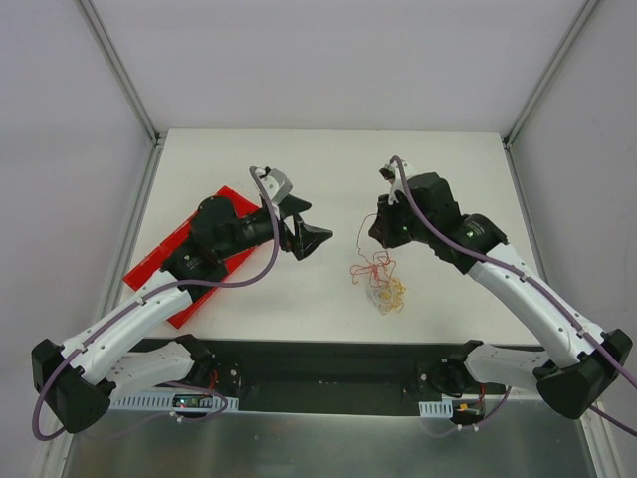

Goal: Untangle the cables

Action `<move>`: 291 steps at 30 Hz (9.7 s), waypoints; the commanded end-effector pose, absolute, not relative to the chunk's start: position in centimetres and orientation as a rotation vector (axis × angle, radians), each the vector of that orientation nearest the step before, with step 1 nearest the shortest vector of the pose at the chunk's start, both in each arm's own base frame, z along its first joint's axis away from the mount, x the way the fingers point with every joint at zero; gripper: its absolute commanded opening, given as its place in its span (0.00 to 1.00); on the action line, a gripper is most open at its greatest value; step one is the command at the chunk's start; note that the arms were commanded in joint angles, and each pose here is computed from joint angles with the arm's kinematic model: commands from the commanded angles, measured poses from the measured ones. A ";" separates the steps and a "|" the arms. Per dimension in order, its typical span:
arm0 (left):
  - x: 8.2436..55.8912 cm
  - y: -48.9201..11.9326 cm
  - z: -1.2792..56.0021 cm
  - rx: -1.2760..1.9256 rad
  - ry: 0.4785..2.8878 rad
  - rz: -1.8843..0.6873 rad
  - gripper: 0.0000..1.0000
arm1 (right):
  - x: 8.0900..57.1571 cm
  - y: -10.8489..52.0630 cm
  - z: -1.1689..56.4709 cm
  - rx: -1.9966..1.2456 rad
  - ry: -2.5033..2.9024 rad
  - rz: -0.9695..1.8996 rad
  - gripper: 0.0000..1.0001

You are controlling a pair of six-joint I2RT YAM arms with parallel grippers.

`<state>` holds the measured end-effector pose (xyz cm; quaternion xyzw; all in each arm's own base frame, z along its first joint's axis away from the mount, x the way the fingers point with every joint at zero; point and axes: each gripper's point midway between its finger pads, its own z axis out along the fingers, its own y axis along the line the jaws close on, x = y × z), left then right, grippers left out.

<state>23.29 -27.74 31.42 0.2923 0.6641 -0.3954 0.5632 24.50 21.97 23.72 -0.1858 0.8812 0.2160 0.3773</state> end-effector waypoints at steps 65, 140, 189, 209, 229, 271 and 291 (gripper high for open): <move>14.5 -27.2 41.8 0.871 1.086 -1.155 0.00 | 18.8 32.1 15.3 -0.758 2.114 1.413 0.71; 16.3 -21.7 45.7 0.630 0.978 -0.969 0.00 | 25.2 32.8 7.3 -0.031 2.702 0.897 0.59; 27.6 -13.3 48.8 0.238 1.363 -0.288 0.00 | 30.1 20.4 2.4 0.364 2.686 0.710 0.56; 36.0 -6.8 41.4 -0.043 1.535 -0.186 0.00 | 30.8 21.0 2.1 0.328 2.709 0.811 0.56; 32.5 -6.2 48.5 -0.007 1.329 -0.200 0.00 | 30.9 21.5 1.9 0.302 2.730 0.836 0.56; 44.5 -2.7 18.6 -0.444 1.942 -0.116 0.00 | 30.8 21.0 2.1 0.316 2.711 0.860 0.57; 40.2 3.0 14.9 -0.931 1.912 0.124 0.00 | 30.7 20.5 2.1 0.325 2.711 0.839 0.58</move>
